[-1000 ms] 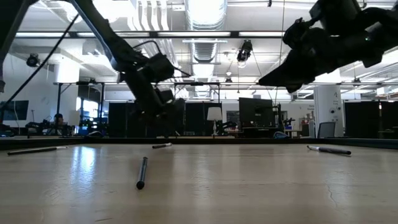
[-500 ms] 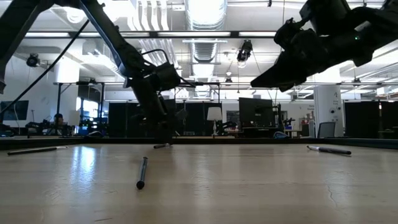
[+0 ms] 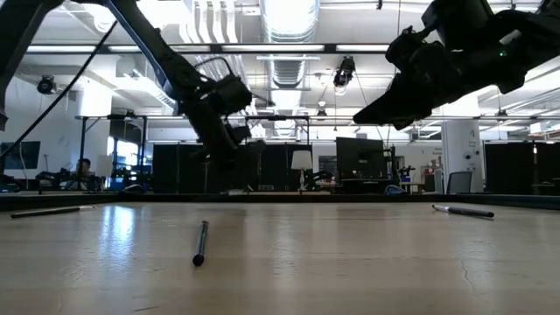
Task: Put items in baskets/containers
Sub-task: Put the black blush brush into the white organizer
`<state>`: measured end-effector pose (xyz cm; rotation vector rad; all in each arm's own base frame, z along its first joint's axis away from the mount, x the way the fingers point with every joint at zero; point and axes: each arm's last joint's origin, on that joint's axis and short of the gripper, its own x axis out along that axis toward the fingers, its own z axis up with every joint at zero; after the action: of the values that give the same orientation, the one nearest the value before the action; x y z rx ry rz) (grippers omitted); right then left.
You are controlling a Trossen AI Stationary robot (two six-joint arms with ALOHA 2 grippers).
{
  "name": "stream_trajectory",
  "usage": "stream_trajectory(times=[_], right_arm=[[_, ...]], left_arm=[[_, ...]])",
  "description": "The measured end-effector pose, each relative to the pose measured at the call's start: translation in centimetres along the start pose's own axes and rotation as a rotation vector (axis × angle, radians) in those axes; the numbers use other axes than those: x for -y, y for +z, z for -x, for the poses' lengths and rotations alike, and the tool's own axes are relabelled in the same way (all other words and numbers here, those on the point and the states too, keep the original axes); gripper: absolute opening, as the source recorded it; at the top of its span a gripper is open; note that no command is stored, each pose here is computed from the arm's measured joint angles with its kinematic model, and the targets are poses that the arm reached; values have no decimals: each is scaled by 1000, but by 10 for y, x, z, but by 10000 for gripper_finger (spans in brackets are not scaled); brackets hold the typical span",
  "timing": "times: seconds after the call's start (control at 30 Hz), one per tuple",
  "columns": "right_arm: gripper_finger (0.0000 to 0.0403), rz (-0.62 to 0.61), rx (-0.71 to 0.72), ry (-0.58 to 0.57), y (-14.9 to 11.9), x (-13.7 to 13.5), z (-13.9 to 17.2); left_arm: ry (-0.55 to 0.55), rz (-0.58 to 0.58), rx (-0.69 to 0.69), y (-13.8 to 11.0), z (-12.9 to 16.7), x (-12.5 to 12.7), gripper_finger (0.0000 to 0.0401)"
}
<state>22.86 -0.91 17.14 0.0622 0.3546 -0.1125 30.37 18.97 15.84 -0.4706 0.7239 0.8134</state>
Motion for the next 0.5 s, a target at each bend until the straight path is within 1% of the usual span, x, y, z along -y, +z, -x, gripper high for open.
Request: stream_trajectory(times=[0.07,0.13,0.23,0.37,0.5], right_arm=[[8,0,-6,-1,-2,0,0],[8,0,-16,-3,-5,0,1],[8,-17,-23,-14,-10,1,2],[8,-51,1,-8,-11,1,-1],[8,-62,20,47,-13,-1,-8]], left_arm=[[-24,1,48,6,8,4,1],[-54,-4,88,5,15,9,1],[-142,23,180,3,26,16,1],[-304,66,337,-6,39,26,0],[-518,122,519,-19,50,33,0]])
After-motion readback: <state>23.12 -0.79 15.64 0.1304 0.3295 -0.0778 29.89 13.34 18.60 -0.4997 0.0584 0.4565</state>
